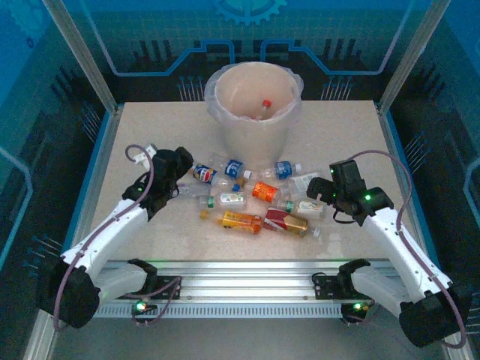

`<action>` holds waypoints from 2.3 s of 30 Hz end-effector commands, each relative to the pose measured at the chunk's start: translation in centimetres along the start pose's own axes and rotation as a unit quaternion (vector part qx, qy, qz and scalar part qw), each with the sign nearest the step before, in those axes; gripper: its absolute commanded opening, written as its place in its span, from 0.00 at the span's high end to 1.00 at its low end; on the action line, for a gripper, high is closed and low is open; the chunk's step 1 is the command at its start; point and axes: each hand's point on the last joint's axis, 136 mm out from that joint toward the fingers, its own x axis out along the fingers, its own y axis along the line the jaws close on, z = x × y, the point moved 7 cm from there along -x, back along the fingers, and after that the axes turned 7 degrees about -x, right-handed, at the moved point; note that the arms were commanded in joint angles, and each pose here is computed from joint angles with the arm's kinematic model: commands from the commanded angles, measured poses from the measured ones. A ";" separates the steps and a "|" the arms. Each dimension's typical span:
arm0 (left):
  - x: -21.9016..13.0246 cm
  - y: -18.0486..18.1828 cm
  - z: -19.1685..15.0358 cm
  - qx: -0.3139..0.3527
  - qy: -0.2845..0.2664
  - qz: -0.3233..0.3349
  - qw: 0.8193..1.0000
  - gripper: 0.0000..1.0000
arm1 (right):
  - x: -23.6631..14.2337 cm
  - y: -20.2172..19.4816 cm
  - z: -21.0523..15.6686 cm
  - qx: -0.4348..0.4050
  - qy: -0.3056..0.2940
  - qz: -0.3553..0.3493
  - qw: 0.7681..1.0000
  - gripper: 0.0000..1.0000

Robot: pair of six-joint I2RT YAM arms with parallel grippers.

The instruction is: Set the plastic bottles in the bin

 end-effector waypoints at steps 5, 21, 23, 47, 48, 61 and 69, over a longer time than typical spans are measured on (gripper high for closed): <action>2.0 3.1 -1.6 -0.107 0.034 0.076 0.991 0.01 | 0.5 0.0 0.6 0.016 -0.004 -0.001 1.000 0.00; 6.7 5.8 -3.8 -0.147 0.082 0.159 0.973 0.01 | 0.8 0.1 0.5 0.021 0.001 -0.001 1.000 0.00; 7.2 6.1 -4.1 -0.147 0.090 0.166 0.971 0.01 | 0.8 0.1 0.5 0.021 0.002 -0.001 1.000 0.00; 11.9 7.3 -6.3 -0.196 0.136 0.173 0.956 0.11 | 1.3 0.8 0.9 0.021 0.018 0.009 1.000 0.00; 12.0 7.4 -6.3 -0.198 0.136 0.172 0.955 0.13 | 1.3 0.8 0.9 0.021 0.017 0.010 1.000 0.00; 11.9 7.0 -5.2 -0.218 0.117 0.154 0.957 0.38 | 1.3 0.7 0.8 0.022 0.018 0.009 1.000 0.00; 11.0 5.1 -2.7 -0.235 0.073 0.087 0.965 0.42 | 1.3 1.9 0.8 -0.003 0.019 0.061 0.998 0.00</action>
